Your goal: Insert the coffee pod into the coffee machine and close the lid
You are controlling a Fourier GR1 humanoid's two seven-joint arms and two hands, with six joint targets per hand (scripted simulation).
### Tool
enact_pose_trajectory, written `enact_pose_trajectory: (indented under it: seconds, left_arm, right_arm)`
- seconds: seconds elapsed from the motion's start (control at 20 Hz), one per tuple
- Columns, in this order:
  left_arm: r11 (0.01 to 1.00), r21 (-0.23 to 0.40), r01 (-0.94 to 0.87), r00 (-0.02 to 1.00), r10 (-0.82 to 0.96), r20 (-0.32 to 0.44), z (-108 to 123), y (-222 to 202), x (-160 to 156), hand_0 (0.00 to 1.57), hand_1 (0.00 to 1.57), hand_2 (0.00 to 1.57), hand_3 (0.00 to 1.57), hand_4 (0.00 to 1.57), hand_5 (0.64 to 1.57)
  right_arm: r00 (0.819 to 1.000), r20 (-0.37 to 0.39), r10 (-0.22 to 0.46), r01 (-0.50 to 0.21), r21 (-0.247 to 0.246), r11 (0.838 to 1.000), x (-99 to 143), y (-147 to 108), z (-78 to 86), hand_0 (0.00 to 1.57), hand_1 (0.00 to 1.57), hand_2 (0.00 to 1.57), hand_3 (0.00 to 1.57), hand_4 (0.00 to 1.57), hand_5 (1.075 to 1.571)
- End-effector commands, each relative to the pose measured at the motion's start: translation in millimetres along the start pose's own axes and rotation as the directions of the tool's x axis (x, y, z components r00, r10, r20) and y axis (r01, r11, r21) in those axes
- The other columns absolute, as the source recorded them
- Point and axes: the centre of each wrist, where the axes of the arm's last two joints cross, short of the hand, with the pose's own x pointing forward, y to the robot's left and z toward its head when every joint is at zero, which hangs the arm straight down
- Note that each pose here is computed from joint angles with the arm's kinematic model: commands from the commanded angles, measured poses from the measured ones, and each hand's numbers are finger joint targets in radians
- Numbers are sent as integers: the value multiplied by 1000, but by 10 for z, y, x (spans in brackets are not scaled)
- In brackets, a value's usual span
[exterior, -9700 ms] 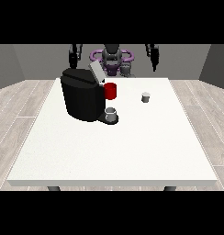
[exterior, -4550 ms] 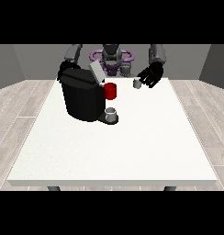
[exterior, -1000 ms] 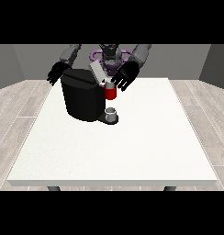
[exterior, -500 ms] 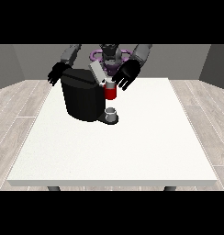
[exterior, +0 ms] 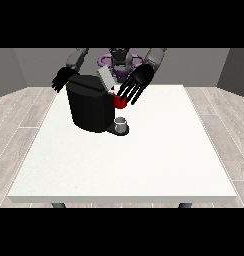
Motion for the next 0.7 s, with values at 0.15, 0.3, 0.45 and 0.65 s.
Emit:
enact_pose_trajectory:
  seconds: [0.15, 0.3, 0.45, 0.65]
  left_arm:
    - [998, -67, 14, 1000, -15, -18, 62, -341, -120, 0, 0, 0, 0, 0, 1571]
    - [997, -71, -33, 999, 33, -3, 10, -302, 7, 0, 0, 0, 0, 0, 1571]
    - [993, -115, 4, 1000, -5, -8, 57, -515, -21, 0, 0, 0, 0, 0, 1571]
    - [983, -119, -137, 990, 131, -53, 134, -753, -151, 0, 0, 0, 0, 0, 1571]
  right_arm:
    - [998, -69, -9, 7, -29, 1000, -148, -3, 167, 0, 0, 0, 0, 363, 1571]
    - [1000, -20, -16, 15, -29, 999, -113, -262, 24, 0, 0, 0, 0, 427, 1571]
    - [995, -101, -15, 7, -75, 997, -340, -214, 234, 0, 0, 0, 0, 387, 1571]
    - [995, -97, -31, 24, -67, 997, -383, -291, 365, 0, 0, 0, 0, 424, 1571]
